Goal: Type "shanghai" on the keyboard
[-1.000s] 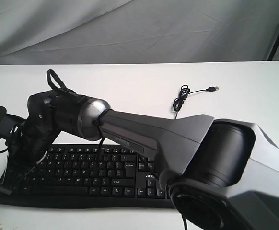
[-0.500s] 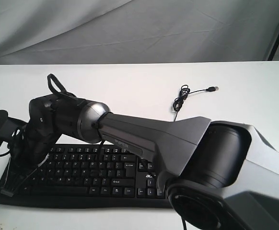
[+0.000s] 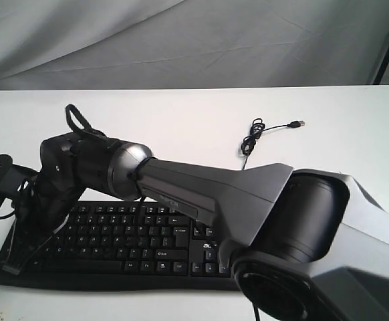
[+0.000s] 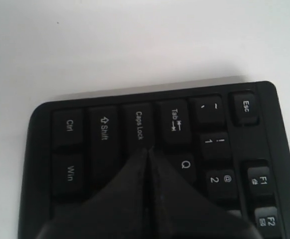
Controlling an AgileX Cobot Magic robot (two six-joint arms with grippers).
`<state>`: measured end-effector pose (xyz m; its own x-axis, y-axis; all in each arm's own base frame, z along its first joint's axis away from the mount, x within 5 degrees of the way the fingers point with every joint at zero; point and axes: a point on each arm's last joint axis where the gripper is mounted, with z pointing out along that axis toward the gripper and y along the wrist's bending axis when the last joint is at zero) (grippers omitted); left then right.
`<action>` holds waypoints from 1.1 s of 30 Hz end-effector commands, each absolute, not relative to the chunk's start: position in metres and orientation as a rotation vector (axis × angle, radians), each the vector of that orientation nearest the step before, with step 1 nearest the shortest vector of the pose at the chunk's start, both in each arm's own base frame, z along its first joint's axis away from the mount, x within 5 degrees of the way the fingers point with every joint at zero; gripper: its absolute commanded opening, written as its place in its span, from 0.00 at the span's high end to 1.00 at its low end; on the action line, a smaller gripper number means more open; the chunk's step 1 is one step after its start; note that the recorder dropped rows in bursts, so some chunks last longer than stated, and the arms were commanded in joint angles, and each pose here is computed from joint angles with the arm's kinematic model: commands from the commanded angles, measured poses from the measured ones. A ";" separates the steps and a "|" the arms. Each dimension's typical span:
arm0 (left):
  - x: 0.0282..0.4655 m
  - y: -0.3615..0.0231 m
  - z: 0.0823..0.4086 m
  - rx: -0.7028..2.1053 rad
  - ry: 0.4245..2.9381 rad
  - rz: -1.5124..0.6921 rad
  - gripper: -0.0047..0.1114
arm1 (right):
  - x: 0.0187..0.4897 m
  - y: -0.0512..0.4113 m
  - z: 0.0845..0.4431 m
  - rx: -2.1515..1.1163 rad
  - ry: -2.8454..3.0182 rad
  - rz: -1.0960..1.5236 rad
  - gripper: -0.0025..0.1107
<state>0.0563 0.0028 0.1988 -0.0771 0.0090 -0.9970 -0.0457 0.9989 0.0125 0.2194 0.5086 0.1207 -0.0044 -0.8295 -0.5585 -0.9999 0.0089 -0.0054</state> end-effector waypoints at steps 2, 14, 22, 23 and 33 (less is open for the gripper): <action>0.056 0.002 0.199 -0.029 1.637 0.032 0.96 | 0.223 0.502 0.154 -1.884 1.843 0.466 0.98; 0.056 0.002 0.199 -0.029 1.637 0.032 0.96 | 0.255 0.440 0.180 -1.935 2.070 0.400 0.98; 0.056 0.002 0.199 -0.029 1.637 0.032 0.96 | 0.231 0.380 0.192 -1.761 1.965 0.453 0.98; 0.056 0.002 0.199 -0.029 1.637 0.032 0.96 | 0.231 0.381 0.188 -1.764 1.977 0.455 0.98; 0.056 0.002 0.199 -0.029 1.637 0.032 0.96 | 0.248 0.392 0.150 -1.733 2.034 0.479 0.98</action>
